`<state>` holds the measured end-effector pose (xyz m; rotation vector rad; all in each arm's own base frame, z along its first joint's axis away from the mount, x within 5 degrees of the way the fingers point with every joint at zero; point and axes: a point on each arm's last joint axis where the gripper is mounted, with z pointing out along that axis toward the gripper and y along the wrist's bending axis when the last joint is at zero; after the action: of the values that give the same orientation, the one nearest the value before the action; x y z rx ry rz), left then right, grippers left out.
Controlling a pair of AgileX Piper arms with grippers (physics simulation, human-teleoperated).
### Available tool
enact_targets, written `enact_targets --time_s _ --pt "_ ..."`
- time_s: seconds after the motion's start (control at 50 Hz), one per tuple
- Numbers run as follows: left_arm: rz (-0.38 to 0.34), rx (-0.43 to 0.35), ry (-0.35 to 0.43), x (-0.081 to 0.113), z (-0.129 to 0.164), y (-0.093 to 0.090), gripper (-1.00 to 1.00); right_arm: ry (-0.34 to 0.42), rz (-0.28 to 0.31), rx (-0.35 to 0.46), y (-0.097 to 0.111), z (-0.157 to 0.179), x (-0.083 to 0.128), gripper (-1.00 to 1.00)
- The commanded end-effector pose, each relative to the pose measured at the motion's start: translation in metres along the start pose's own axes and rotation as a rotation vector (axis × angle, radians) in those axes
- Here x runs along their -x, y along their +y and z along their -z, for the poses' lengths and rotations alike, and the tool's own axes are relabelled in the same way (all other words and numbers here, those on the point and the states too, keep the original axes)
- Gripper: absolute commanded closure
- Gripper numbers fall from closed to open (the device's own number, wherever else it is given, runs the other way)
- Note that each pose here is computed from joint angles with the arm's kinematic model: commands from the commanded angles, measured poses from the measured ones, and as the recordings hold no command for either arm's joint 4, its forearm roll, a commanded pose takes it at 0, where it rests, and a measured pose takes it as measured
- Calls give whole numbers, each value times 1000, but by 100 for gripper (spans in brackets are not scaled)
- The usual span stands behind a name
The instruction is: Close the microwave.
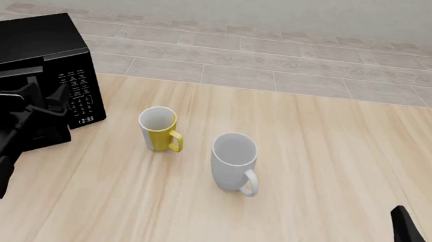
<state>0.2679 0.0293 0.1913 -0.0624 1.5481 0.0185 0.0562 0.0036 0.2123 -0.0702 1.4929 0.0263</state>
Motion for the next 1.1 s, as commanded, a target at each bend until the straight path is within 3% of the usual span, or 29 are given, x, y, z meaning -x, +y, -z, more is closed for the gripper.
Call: enact_targets --time_s 0.02,0.56,1.1 --pt "39 180 284 -43 2 32 -100 0 -5 2 0 0 0 -100" --pt "36 208 303 -55 -11 43 -100 0 1 -2 0 0 0 -100" --pt "53 211 311 -53 -12 43 -100 -1 0 7 0 0 0 -100"
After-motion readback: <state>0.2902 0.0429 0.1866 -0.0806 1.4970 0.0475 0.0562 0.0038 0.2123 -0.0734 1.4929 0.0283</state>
